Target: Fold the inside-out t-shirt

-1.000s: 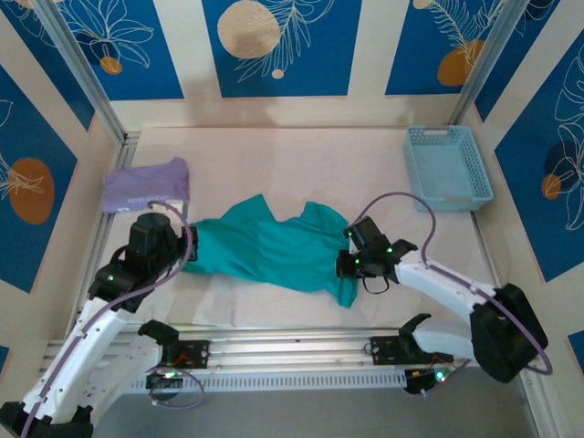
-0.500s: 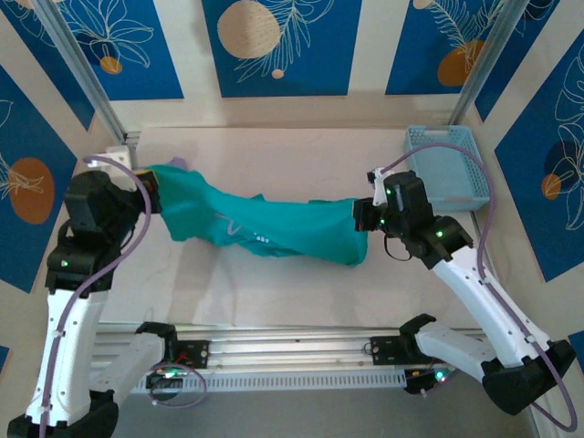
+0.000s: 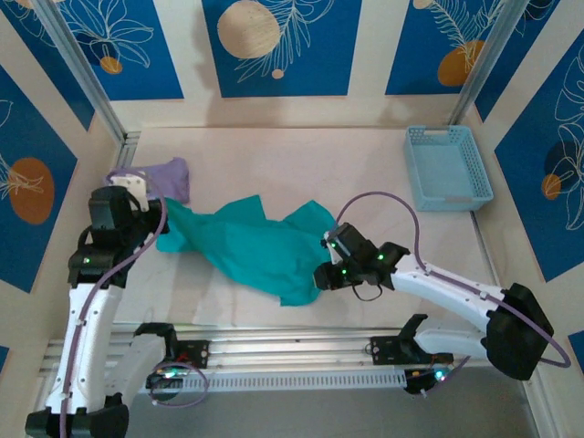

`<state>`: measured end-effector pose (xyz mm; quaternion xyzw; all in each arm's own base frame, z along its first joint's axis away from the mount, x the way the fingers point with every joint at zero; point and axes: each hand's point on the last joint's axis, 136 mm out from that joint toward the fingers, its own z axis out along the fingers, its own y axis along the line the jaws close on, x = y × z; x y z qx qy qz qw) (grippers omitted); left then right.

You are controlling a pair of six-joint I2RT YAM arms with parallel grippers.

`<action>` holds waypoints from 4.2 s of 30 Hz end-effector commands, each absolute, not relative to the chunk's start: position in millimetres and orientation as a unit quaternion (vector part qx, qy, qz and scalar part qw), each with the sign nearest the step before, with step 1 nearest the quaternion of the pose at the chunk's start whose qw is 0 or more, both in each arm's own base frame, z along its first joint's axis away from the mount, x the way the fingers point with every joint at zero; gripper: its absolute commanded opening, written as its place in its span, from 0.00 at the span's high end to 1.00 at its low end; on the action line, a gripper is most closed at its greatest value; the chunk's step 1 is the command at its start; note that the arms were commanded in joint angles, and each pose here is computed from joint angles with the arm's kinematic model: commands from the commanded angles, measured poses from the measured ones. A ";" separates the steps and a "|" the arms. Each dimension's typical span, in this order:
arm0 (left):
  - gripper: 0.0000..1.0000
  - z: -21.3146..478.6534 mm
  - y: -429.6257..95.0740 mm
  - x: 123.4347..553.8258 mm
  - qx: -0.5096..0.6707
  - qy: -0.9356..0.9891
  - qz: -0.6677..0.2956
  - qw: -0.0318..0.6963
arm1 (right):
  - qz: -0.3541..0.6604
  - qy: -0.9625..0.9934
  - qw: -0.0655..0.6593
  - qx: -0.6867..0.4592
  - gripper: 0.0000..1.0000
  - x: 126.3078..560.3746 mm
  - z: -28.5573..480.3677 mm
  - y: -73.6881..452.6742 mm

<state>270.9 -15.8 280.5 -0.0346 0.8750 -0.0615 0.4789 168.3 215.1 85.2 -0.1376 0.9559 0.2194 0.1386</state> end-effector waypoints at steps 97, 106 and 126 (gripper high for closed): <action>1.00 257.7 -27.8 274.8 -0.022 0.873 -0.101 0.476 | 0.242 0.963 0.103 -0.058 0.70 163.2 40.0 229.4; 1.00 256.7 -27.7 274.5 -0.022 0.874 -0.101 0.475 | 0.245 0.964 0.092 -0.055 0.63 163.1 33.1 233.1; 1.00 256.5 -29.0 274.8 -0.020 0.873 -0.105 0.475 | 0.339 0.936 0.082 -0.049 0.75 161.8 45.5 256.0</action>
